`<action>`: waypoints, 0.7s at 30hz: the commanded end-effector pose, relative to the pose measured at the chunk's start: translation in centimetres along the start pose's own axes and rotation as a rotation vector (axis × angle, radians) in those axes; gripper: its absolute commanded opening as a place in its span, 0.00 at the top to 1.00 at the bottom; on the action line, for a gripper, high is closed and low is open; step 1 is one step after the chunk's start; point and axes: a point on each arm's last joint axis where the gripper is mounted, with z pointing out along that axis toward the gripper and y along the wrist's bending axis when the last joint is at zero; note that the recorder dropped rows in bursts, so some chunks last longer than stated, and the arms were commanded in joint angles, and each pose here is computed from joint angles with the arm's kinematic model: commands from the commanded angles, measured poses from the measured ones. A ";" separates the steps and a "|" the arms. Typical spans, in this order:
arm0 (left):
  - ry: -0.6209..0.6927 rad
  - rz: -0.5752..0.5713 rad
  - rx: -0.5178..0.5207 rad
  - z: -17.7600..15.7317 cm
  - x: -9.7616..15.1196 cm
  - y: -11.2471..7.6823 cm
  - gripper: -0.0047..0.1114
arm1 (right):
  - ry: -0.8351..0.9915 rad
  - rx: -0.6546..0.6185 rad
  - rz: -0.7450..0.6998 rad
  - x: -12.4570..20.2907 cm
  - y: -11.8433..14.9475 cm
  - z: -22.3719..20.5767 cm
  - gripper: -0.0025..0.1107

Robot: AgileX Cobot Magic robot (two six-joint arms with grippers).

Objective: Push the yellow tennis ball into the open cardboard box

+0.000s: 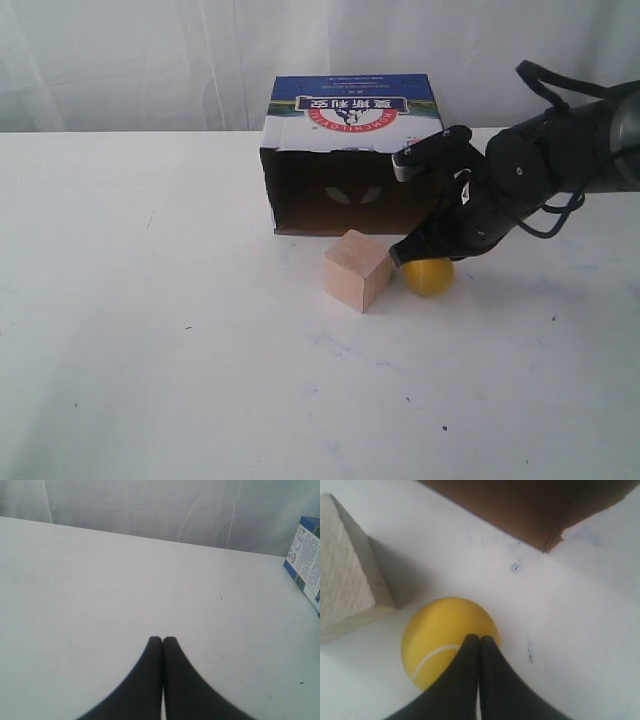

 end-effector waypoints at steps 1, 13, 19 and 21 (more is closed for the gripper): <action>-0.005 -0.003 -0.001 0.0 0.1 0.0 0.96 | 0.002 0.000 0.015 -0.5 -0.2 0.6 0.98; -0.005 -0.003 -0.001 0.0 0.1 0.0 0.96 | 0.021 -0.016 0.024 -1.3 0.5 -2.6 0.98; -0.005 -0.003 -0.001 0.0 0.1 0.0 0.96 | 0.088 -0.041 0.024 0.5 1.5 1.3 0.98; -0.005 -0.003 -0.001 0.0 0.1 0.0 0.96 | 0.049 -0.028 0.028 0.2 0.6 3.5 0.98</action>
